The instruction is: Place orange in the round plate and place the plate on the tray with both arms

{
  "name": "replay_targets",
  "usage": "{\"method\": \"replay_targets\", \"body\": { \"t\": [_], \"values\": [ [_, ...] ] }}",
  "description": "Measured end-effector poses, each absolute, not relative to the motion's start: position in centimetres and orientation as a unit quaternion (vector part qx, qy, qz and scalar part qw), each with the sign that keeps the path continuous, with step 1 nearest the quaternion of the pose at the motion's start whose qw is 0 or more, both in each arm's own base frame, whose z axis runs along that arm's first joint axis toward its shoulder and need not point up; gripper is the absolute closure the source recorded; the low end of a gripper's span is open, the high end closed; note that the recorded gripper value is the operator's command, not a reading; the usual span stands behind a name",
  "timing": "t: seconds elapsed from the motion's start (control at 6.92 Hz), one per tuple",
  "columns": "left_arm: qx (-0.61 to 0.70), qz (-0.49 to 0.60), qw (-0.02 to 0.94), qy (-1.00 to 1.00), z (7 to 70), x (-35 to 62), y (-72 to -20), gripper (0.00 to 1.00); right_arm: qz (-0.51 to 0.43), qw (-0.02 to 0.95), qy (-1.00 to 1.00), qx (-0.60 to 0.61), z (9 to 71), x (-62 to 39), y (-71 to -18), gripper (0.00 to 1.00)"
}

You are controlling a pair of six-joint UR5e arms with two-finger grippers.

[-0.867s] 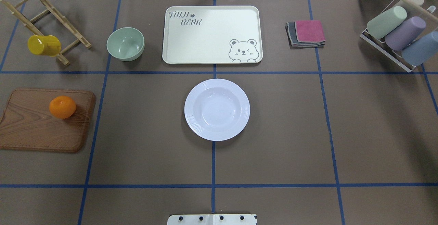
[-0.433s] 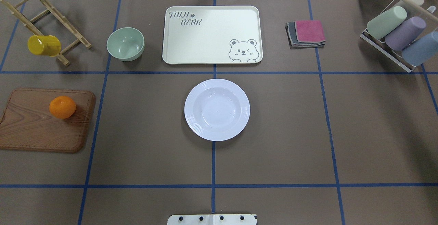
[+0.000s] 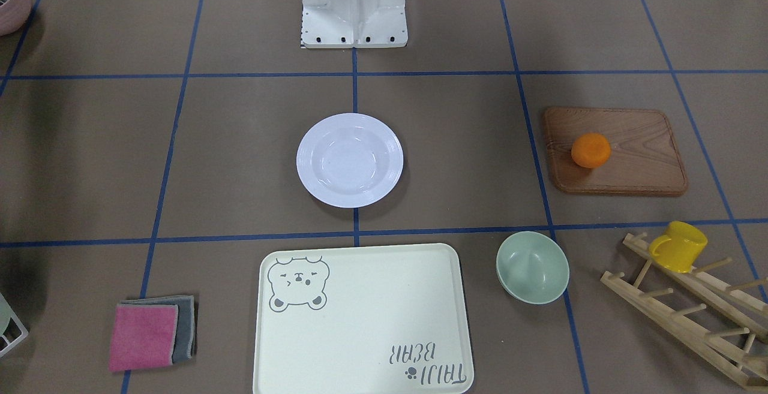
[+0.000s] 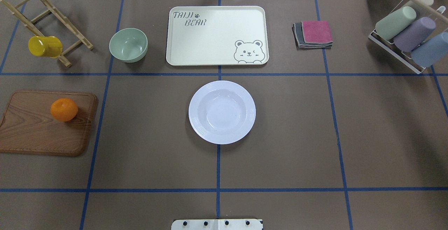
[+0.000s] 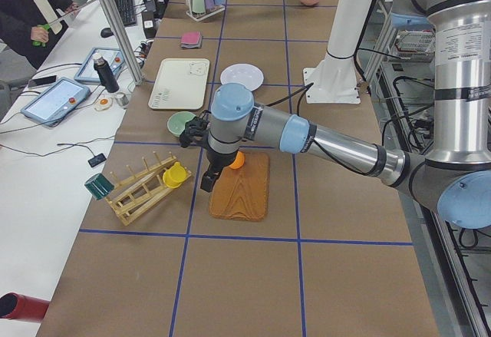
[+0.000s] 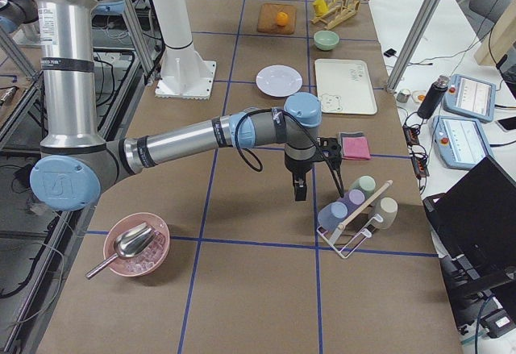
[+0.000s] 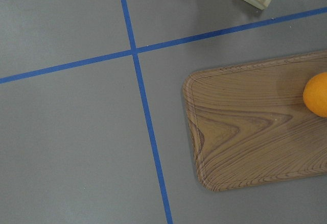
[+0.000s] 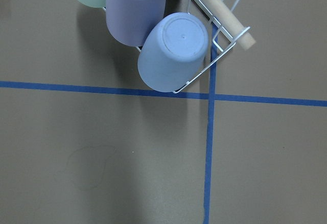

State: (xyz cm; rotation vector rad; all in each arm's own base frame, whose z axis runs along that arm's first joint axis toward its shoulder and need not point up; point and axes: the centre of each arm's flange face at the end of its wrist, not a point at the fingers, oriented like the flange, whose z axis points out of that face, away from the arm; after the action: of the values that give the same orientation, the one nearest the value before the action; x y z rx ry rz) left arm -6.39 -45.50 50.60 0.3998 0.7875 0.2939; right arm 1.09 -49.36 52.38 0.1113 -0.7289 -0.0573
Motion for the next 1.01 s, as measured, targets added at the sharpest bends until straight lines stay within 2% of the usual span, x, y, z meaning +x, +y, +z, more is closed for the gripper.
{"method": "replay_targets", "body": {
  "t": [0.43,1.01],
  "values": [
    [0.156,0.103,0.892,0.411,48.8,4.2,-48.1,0.01,-0.023,0.93,-0.362,0.057,51.6,-1.5,-49.8,0.0],
    [0.13,0.103,0.899,0.405,47.2,22.1,-45.2,0.02,-0.021,0.929,-0.365,0.056,51.6,-2.3,-49.8,0.0]
  ]
}}
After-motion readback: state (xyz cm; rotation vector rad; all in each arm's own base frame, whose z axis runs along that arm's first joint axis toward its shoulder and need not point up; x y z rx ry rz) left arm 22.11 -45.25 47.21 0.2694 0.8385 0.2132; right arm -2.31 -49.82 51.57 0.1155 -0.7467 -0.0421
